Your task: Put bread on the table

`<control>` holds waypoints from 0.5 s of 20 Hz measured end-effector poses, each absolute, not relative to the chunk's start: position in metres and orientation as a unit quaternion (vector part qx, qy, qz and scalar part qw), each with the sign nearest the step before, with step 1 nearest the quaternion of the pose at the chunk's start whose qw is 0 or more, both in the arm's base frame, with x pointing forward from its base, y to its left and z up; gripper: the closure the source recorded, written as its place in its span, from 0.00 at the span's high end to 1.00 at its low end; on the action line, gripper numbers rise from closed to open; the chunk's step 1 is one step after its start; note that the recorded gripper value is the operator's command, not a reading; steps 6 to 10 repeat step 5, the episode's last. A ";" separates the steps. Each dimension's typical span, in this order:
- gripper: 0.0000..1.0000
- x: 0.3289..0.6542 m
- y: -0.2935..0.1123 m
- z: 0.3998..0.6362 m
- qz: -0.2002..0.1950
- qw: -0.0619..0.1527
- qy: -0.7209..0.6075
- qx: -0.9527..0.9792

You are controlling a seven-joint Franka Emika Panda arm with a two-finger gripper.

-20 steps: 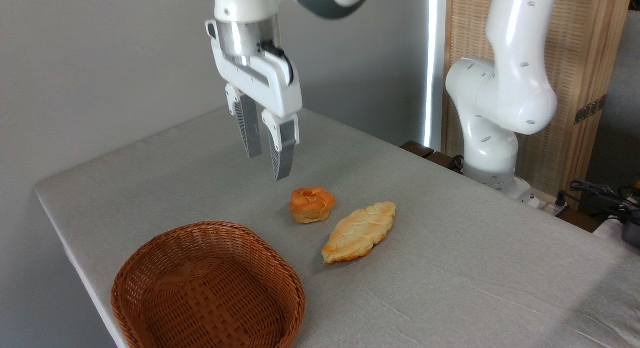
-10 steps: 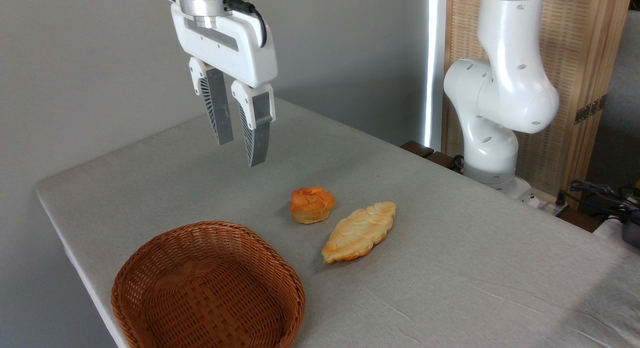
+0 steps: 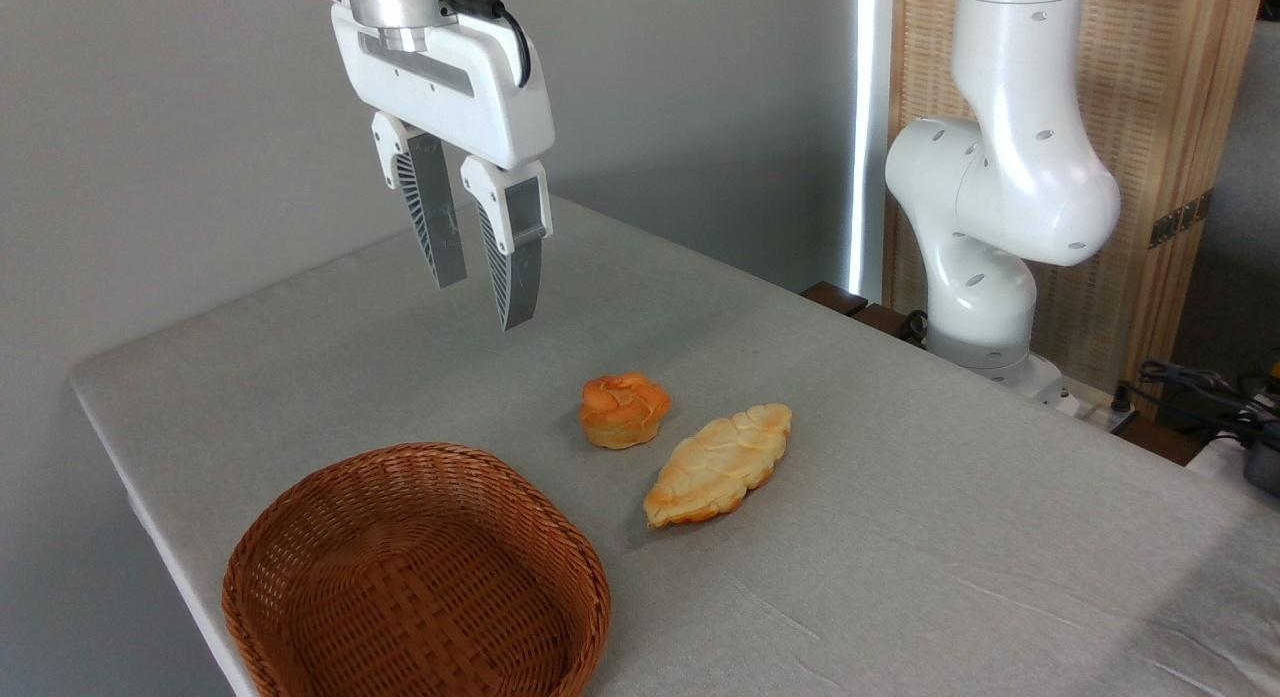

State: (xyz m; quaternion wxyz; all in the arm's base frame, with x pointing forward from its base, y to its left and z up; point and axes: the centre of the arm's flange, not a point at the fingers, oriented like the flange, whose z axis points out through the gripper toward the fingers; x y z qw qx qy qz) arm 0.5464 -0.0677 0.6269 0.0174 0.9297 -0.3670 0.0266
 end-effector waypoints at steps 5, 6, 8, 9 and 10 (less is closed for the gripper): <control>1.00 0.547 -0.057 0.625 0.021 0.019 -0.357 0.934; 1.00 0.547 -0.057 0.625 0.021 0.019 -0.357 0.934; 1.00 0.547 -0.057 0.625 0.021 0.019 -0.357 0.934; 1.00 0.547 -0.057 0.625 0.021 0.019 -0.357 0.934; 1.00 0.547 -0.057 0.625 0.021 0.019 -0.357 0.934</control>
